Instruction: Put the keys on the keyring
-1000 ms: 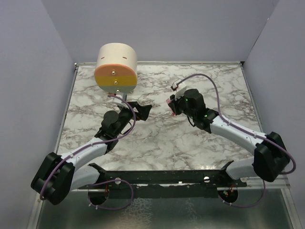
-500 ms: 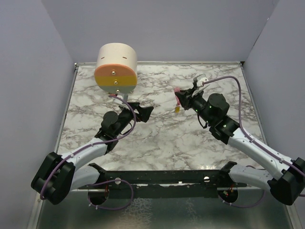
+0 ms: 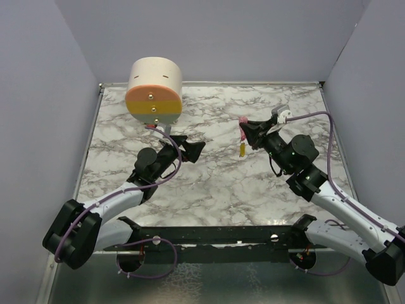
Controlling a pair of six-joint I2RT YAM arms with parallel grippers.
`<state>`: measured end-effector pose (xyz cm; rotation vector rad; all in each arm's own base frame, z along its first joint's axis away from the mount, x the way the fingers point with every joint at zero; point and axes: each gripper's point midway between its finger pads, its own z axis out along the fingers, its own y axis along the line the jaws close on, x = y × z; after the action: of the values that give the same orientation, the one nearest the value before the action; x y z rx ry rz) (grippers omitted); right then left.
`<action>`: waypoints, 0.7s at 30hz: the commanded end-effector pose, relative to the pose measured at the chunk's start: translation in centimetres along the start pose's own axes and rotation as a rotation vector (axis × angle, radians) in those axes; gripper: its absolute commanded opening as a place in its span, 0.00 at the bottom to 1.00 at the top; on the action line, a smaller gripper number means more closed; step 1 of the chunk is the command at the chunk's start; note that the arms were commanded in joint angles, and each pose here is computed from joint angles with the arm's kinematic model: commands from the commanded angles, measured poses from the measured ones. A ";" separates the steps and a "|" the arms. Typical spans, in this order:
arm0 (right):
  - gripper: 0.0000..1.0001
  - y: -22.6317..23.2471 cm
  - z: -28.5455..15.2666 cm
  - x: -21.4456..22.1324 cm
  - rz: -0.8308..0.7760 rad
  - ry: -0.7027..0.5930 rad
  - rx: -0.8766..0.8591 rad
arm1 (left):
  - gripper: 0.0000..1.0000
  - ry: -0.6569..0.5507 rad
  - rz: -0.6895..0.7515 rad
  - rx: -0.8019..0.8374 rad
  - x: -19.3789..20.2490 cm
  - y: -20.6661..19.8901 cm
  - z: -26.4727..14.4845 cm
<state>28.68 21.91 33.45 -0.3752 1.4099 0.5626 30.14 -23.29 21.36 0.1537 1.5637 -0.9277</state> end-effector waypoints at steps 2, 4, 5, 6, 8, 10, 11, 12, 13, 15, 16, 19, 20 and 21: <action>0.14 0.7 0.3 -0.6 0.000 -0.023 -0.032 | 0.99 -0.006 -0.007 0.043 0.0 -0.7 0.1; 0.14 1.2 0.2 -0.8 0.002 -0.034 -0.060 | 0.99 -0.005 -0.003 0.063 -0.1 -1.0 0.2; 0.14 1.3 0.2 -0.8 0.003 -0.039 -0.064 | 0.99 -0.006 -0.002 0.084 -0.2 -1.4 0.2; 0.14 1.3 0.3 -0.8 0.004 -0.043 -0.067 | 0.99 -0.009 0.002 0.110 -0.3 -1.9 0.3; 0.14 1.5 0.8 -0.4 0.003 -0.022 -0.073 | 0.99 -0.029 0.002 0.172 -0.7 -3.2 0.5; 0.14 1.8 1.4 0.4 0.005 0.013 -0.085 | 0.99 -0.043 -0.002 0.227 -1.1 -4.5 0.9; 0.14 1.9 1.6 0.7 0.009 0.027 -0.089 | 0.99 -0.044 -0.002 0.246 -1.2 -5.1 1.2; 0.14 2.0 1.9 1.0 0.012 0.036 -0.093 | 0.99 -0.044 -0.001 0.254 -1.1 -5.5 1.5; 0.14 2.1 2.1 1.3 0.016 0.044 -0.098 | 0.99 -0.044 0.002 0.258 -1.1 -5.9 1.9; 0.14 2.2 2.3 1.8 0.025 0.055 -0.100 | 0.99 -0.045 0.010 0.264 -0.9 -6.7 2.6; 0.14 2.2 2.4 1.9 0.030 0.059 -0.102 | 0.99 -0.041 0.013 0.266 -0.7 -6.9 3.0; 0.14 2.3 2.6 2.7 0.038 0.080 -0.102 | 0.99 -0.042 0.023 0.267 -0.4 -7.6 3.8; 0.14 2.2 2.6 3.0 0.040 0.087 -0.101 | 0.99 -0.045 0.027 0.262 -0.4 -7.7 4.0; 0.14 2.3 2.5 3.0 0.042 0.089 -0.104 | 0.99 -0.046 0.031 0.257 -0.4 -7.7 4.2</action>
<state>30.09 24.85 29.33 -0.4559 1.5183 0.6084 28.53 -30.15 23.55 0.3324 1.4684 -1.1164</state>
